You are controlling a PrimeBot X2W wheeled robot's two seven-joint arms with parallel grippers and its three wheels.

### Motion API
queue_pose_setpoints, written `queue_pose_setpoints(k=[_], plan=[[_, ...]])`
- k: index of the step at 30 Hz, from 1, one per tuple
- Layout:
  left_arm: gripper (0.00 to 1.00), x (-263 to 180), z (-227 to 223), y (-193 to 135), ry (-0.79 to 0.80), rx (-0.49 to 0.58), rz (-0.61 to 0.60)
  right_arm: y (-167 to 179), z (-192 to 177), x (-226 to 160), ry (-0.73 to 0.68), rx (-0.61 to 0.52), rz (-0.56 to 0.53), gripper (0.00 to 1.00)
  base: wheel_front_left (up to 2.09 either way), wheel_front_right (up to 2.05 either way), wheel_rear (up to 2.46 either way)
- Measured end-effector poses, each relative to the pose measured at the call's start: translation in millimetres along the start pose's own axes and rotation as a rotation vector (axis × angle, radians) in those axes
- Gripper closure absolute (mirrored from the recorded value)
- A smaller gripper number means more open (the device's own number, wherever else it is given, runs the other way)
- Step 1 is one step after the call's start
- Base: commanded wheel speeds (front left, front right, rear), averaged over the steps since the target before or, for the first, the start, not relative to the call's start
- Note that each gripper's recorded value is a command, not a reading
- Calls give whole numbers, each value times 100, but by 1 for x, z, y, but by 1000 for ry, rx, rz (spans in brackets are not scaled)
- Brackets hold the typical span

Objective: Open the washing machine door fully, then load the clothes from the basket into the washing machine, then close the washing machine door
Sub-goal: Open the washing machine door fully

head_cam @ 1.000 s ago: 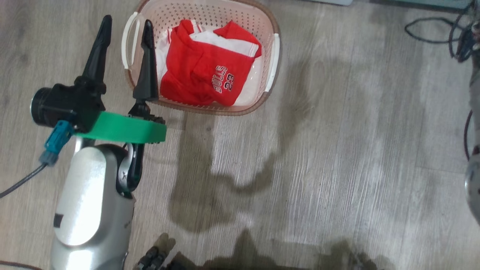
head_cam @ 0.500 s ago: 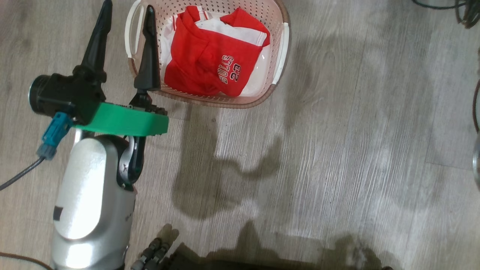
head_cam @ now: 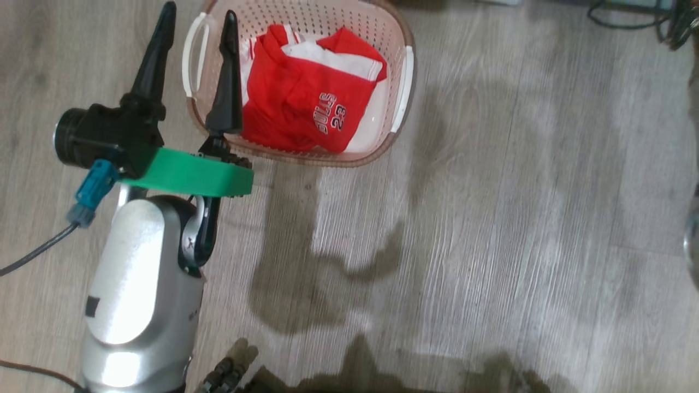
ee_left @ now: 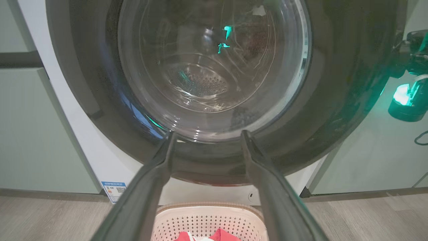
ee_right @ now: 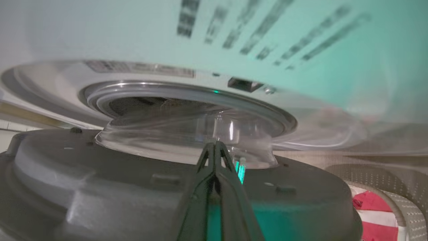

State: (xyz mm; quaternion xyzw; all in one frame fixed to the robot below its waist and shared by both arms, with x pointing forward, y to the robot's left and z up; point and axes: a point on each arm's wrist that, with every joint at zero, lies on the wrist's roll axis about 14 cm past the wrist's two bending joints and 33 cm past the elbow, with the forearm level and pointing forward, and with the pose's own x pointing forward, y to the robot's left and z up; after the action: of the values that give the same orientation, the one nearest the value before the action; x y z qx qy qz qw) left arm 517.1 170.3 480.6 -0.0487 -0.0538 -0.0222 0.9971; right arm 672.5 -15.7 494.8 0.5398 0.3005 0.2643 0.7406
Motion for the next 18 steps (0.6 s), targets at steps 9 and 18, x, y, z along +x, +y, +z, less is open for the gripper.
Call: queue_pose_setpoints(k=[9,18], plan=[[0,-18,15,1,-5,-1,12,11,-38,-21,110,6,16,100,0,0,0],[0,-48,29,10,0,3,50,32,-84,-43,213,8,68,100,0,0,0]])
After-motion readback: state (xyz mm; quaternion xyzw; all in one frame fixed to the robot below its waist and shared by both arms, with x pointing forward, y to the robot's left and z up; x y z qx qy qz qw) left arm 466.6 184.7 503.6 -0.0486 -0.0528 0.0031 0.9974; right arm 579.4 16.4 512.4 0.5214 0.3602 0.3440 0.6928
